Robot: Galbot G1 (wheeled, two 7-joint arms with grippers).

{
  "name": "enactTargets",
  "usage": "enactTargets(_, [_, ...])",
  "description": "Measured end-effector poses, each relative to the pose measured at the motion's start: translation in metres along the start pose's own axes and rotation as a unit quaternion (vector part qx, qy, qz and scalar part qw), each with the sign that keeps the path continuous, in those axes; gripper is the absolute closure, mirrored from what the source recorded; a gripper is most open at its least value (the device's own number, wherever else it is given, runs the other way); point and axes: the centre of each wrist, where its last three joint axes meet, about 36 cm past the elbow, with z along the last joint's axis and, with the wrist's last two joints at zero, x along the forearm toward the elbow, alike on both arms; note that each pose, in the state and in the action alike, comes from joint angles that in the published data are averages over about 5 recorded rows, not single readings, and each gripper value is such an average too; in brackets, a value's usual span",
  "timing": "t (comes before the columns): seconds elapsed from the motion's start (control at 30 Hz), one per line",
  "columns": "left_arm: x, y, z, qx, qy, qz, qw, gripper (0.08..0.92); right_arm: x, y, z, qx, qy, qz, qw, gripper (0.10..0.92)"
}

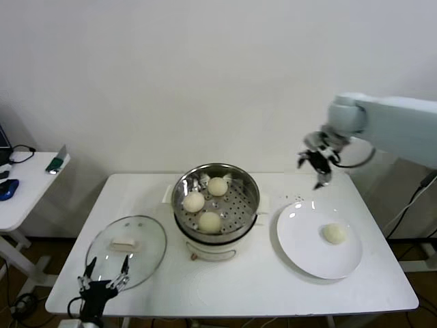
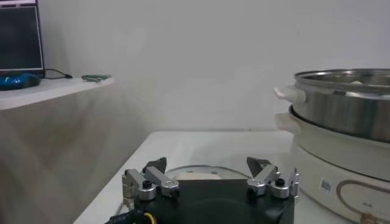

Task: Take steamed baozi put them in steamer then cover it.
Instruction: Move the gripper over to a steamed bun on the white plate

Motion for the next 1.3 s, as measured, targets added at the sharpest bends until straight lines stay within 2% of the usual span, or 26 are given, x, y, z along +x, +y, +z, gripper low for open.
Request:
enactTargets(0.23, [0.001, 0.001, 0.002, 0.001, 0.003, -0.004, 1.0, 0.177, -0.051, 0.03, 0.035, -0.056, 0.003, -0.022, 0.998, 0.2])
enactTargets(0.57, [0.004, 0.002, 0.004, -0.002, 0.008, -0.007, 1.0, 0.177, -0.117, 0.057, 0.055, -0.09, 0.014, -0.049, 0.995, 0.2])
enactTargets(1.07, [0.005, 0.001, 0.007, -0.004, 0.012, -0.008, 1.0, 0.177, -0.179, 0.07, 0.061, -0.115, 0.027, -0.065, 0.991, 0.205])
enactTargets(1.17, [0.005, 0.001, 0.007, -0.004, 0.011, -0.008, 1.0, 0.177, -0.183, 0.069, 0.06, -0.116, 0.027, -0.066, 0.991, 0.234])
enactTargets(1.3, [0.005, 0.002, 0.006, -0.004, 0.011, -0.009, 1.0, 0.177, -0.186, 0.07, 0.061, -0.117, 0.029, -0.069, 0.99, 0.319])
